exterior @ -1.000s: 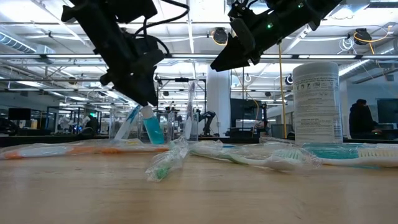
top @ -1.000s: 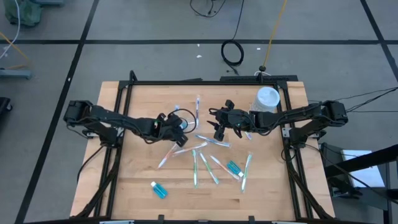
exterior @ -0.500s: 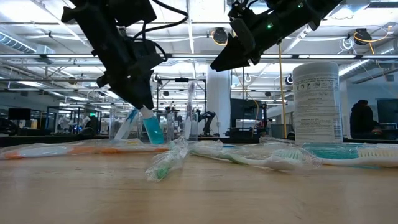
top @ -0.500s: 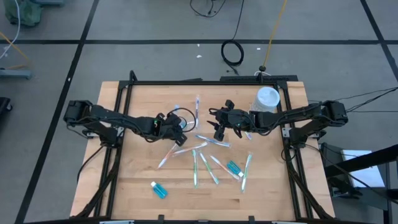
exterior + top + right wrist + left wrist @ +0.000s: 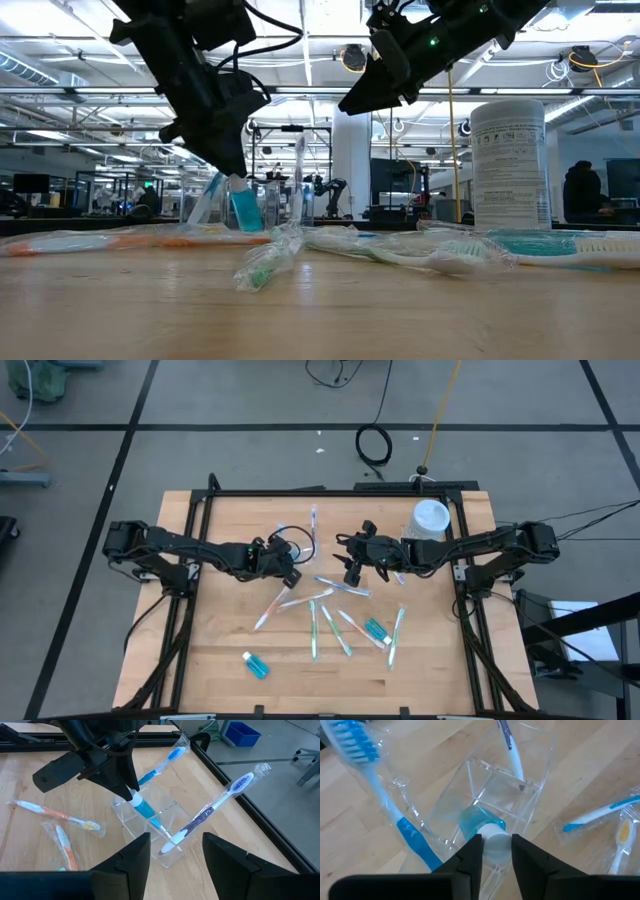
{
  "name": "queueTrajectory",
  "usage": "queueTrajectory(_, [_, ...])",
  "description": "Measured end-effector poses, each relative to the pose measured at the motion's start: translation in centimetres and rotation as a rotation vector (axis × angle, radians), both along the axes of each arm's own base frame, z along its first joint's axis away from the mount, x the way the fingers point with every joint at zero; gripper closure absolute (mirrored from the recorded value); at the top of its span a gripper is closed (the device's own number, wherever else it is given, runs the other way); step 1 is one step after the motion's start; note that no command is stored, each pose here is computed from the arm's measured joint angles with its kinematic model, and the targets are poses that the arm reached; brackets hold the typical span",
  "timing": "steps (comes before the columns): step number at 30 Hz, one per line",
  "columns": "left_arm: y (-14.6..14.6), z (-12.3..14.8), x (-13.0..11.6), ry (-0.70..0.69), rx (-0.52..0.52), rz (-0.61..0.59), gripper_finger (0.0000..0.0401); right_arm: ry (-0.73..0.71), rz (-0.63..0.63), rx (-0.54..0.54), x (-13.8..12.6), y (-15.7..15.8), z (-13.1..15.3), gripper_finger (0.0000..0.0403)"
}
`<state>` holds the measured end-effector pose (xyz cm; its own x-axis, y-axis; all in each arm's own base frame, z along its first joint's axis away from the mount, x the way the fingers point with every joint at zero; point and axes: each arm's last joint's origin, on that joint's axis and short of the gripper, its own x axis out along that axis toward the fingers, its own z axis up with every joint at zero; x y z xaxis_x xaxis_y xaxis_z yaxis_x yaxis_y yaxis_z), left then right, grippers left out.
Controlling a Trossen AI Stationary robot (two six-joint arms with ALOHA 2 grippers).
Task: Pick & Place toothbrushing station
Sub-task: Adjust the blue mouthwash in the transparent organizer
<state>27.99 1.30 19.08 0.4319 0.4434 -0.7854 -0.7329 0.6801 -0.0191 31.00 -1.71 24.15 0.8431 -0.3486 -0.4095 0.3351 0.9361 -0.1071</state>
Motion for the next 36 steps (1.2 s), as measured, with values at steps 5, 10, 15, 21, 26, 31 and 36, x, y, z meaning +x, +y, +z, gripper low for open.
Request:
queueTrajectory(5, [0.1, 0.2, 0.3, -0.021, 0.009, -0.025, 0.0305, 0.000, 0.001, -0.001, 0.0, 0.0, 0.0, 0.0232])
queueTrajectory(10, [1.1, 0.2, 0.3, -0.032, -0.001, 0.006, 0.0308, 0.000, 0.000, -0.001, 0.0, 0.0, 0.0, 0.0232])
queueTrajectory(15, [2.2, 0.2, 0.2, -0.032, -0.006, 0.034, 0.0308, 0.000, 0.000, -0.001, 0.0, 0.0, 0.0, 0.0232])
queueTrajectory(21, [3.1, 0.4, 0.2, -0.038, -0.029, 0.017, 0.0309, 0.000, 0.000, -0.001, 0.0, 0.0, 0.0, 0.0232])
queueTrajectory(26, [3.5, 1.8, 0.3, -0.057, -0.011, 0.002, 0.0309, 0.000, 0.001, -0.001, 0.0, 0.0, 0.0, 0.0232])
queueTrajectory(31, [4.1, 3.4, 0.7, -0.080, -0.004, -0.046, 0.0309, 0.001, 0.001, -0.001, 0.0, 0.0, 0.0, 0.0232])
queueTrajectory(36, [4.3, 3.3, 0.5, -0.079, -0.060, -0.034, 0.0309, 0.001, 0.001, -0.001, 0.0, 0.0, 0.0, 0.0232])
